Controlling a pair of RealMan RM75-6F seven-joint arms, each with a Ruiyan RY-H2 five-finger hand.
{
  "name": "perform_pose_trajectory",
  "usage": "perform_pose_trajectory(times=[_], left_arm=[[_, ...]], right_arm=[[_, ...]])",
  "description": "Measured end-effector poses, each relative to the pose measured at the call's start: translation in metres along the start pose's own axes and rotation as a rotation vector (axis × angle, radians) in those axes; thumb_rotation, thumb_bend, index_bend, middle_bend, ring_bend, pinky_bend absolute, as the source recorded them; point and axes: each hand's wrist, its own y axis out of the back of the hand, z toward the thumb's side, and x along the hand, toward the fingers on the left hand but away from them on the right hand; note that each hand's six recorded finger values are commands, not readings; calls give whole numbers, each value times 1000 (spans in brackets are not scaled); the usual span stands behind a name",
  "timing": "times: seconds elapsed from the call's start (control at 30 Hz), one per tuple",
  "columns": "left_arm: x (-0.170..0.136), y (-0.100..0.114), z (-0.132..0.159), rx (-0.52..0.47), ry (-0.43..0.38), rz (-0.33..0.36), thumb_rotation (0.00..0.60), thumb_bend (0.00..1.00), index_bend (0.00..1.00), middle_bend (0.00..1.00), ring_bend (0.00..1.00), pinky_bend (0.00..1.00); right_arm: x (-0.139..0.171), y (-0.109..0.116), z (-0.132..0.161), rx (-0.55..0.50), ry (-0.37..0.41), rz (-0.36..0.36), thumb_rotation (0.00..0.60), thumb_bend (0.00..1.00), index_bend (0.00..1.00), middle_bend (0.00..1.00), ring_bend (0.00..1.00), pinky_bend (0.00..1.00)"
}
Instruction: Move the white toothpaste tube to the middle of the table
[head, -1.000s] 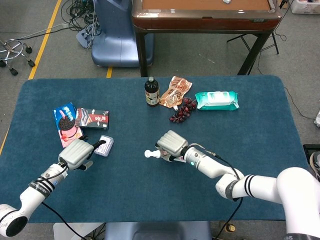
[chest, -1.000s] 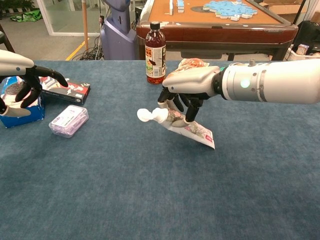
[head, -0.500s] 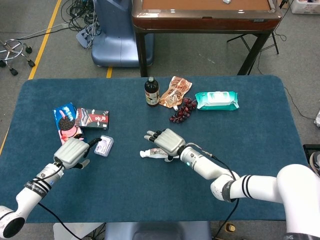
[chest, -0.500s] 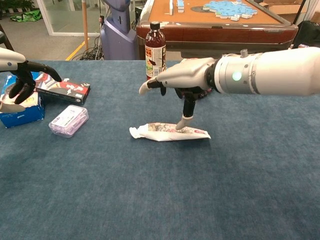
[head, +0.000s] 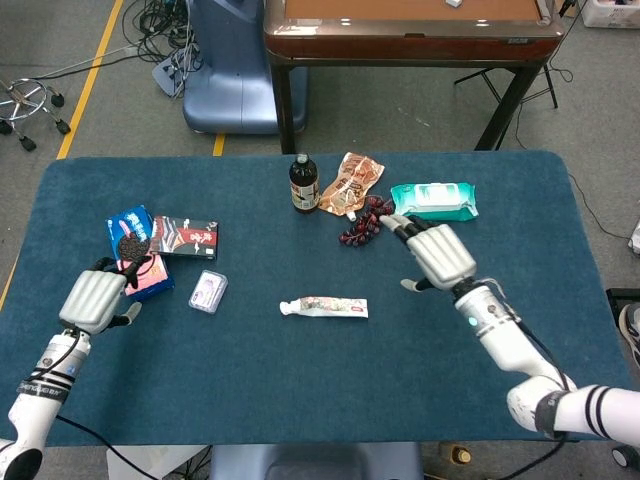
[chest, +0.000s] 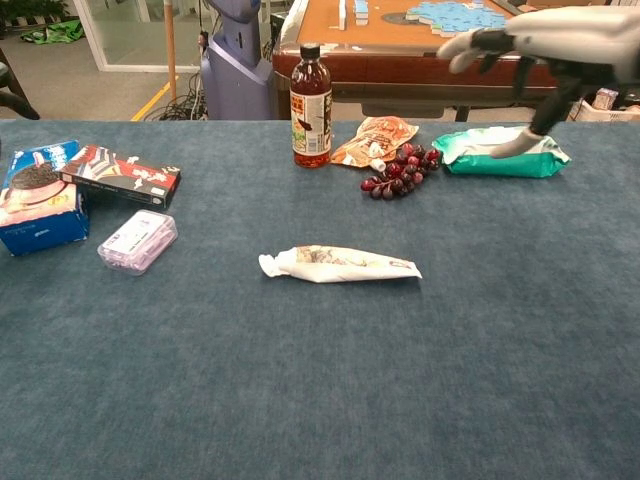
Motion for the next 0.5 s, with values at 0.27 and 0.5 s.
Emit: perform_pose_trajectory(times=[0.27,0.5], left_arm=[[-22,-23,-35,2,134,76,600,297,129,377,358,168],[-40,-27,-44,-24,179,111,600,297,129,376,358,168]], right_arm=[[71,-8,-63,-1,-201,-89,600,52,102,240,193,334],[132,-24,-82,1,-296,-145,600,90,198,293,246,339]])
